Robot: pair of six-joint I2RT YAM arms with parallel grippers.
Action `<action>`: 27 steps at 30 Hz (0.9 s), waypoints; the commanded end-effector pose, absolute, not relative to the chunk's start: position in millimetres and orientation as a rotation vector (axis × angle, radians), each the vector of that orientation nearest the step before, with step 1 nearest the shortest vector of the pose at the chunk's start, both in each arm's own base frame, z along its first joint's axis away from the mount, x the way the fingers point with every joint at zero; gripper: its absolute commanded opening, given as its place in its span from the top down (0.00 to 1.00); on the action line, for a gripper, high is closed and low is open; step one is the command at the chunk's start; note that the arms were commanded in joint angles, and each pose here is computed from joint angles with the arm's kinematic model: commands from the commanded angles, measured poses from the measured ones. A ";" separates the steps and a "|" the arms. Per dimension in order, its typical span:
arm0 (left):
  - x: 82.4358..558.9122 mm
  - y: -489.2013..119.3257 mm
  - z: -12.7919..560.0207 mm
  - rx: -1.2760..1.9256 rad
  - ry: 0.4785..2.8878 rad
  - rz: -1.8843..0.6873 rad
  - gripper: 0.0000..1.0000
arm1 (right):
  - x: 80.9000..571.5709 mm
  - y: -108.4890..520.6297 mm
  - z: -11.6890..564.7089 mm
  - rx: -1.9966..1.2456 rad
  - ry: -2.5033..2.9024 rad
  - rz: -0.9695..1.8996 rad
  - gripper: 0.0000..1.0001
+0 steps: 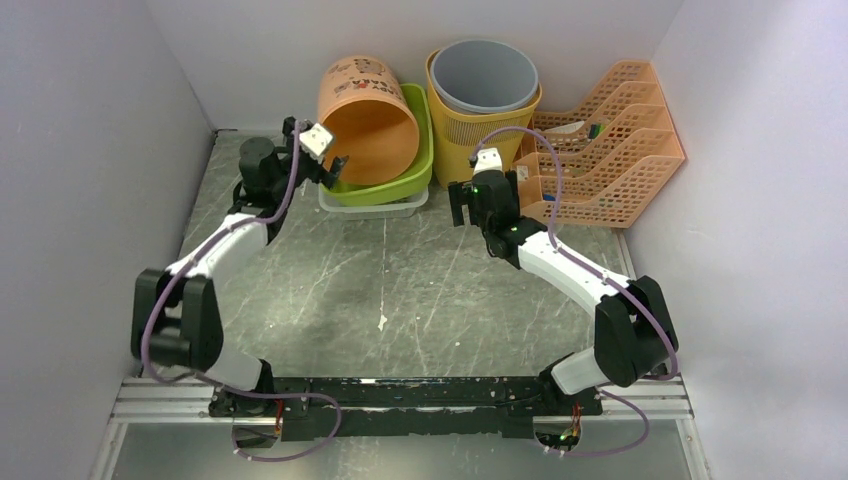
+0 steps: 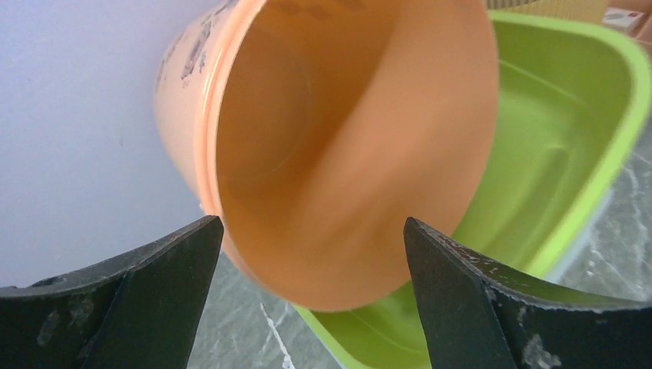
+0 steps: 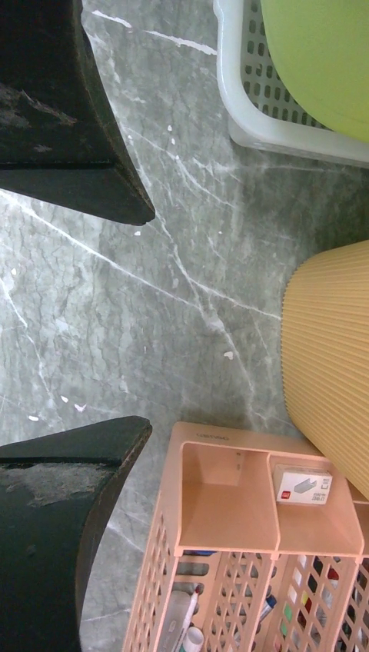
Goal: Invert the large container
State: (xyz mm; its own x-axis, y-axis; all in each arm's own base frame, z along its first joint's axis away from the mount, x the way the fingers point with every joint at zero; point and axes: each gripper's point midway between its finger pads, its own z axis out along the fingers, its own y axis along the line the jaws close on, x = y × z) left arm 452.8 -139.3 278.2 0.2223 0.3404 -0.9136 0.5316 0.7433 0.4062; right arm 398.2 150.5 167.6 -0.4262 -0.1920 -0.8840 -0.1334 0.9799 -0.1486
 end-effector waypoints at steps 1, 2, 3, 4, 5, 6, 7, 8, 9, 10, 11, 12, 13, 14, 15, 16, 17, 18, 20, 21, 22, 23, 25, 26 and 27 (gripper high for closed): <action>491.2 -143.4 310.6 0.735 1.257 -0.106 0.01 | 402.5 147.4 180.3 -0.200 1.988 -0.060 0.02; 498.3 -143.3 311.7 0.724 1.248 -0.096 0.01 | 402.1 147.3 180.5 -0.202 1.988 -0.060 0.02; 507.4 -141.5 308.6 0.702 1.252 -0.086 0.01 | 402.3 146.3 179.4 -0.203 1.991 -0.063 0.02; 511.9 -140.2 311.9 0.686 1.245 -0.078 0.01 | 402.1 145.6 178.1 -0.203 1.994 -0.067 0.02; 517.0 -140.0 309.1 0.679 1.249 -0.074 0.01 | 402.3 145.1 176.7 -0.205 1.997 -0.070 0.02; 519.8 -139.7 307.1 0.669 1.251 -0.074 0.01 | 402.2 144.8 175.1 -0.207 2.001 -0.074 0.02; 521.6 -139.5 305.8 0.659 1.247 -0.077 0.01 | 402.7 144.3 173.6 -0.209 2.004 -0.079 0.02; 521.7 -139.6 303.1 0.659 1.246 -0.077 0.01 | 403.4 144.0 173.0 -0.208 2.006 -0.082 0.02; 521.0 -139.9 300.4 0.661 1.249 -0.079 0.01 | 403.8 144.2 171.6 -0.211 2.010 -0.085 0.02; 518.9 -140.4 297.5 0.664 1.253 -0.086 0.01 | 404.2 143.9 170.2 -0.212 2.014 -0.088 0.02; 513.7 -140.9 292.8 0.675 1.257 -0.091 0.01 | 404.6 143.9 168.6 -0.213 2.016 -0.089 0.02; 507.7 -142.3 291.3 0.690 1.255 -0.099 0.01 | 405.1 144.4 168.2 -0.213 2.016 -0.087 0.02; 499.9 -143.2 291.1 0.704 1.256 -0.108 0.01 | 405.3 144.8 166.3 -0.215 2.020 -0.088 0.02; 491.8 -143.0 293.0 0.714 1.257 -0.114 0.01 | 405.8 145.1 166.1 -0.214 2.020 -0.087 0.02; 483.3 -143.6 293.3 0.724 1.264 -0.126 0.01 | 406.5 145.7 163.9 -0.216 2.023 -0.087 0.02; 473.0 -145.0 294.1 0.738 1.272 -0.145 0.00 | 409.4 147.3 167.8 -0.212 2.015 -0.080 0.02; 463.8 -145.2 295.1 0.747 1.282 -0.157 0.00 | 412.7 149.6 171.6 -0.209 2.008 -0.076 0.02; 453.9 -145.2 296.1 0.749 1.293 -0.174 0.00 | 413.9 150.0 171.1 -0.208 2.009 -0.075 0.02; 436.9 -140.1 299.8 0.722 1.293 -0.174 0.00 | 416.2 151.3 168.4 -0.211 2.015 -0.076 0.02; 429.8 -136.1 302.7 0.706 1.277 -0.157 0.00 | 417.1 151.9 167.1 -0.212 2.019 -0.074 0.02; 425.7 -131.7 305.4 0.694 1.264 -0.131 0.00 | 417.7 153.0 166.8 -0.215 2.021 -0.071 0.02; 423.6 -127.6 307.8 0.683 1.255 -0.106 0.00 | 418.4 153.6 166.6 -0.216 2.021 -0.069 0.02; 430.8 -120.6 310.5 0.671 1.258 -0.053 0.00 | 418.9 155.6 167.6 -0.218 2.019 -0.057 0.02; 437.4 -120.6 310.8 0.681 1.261 -0.038 0.00 | 419.6 156.0 168.0 -0.217 2.018 -0.055 0.02; 445.0 -122.0 310.6 0.695 1.264 -0.032 0.00 | 419.9 157.1 168.6 -0.218 2.018 -0.050 0.02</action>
State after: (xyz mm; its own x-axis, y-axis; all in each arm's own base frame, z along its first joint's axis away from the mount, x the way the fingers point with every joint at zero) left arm 426.3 -124.8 315.3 0.3391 0.2978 -0.8924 0.4192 0.8013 0.4268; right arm 409.6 153.0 152.5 -0.4586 -0.2033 -0.8651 -0.1371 0.9780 -0.1572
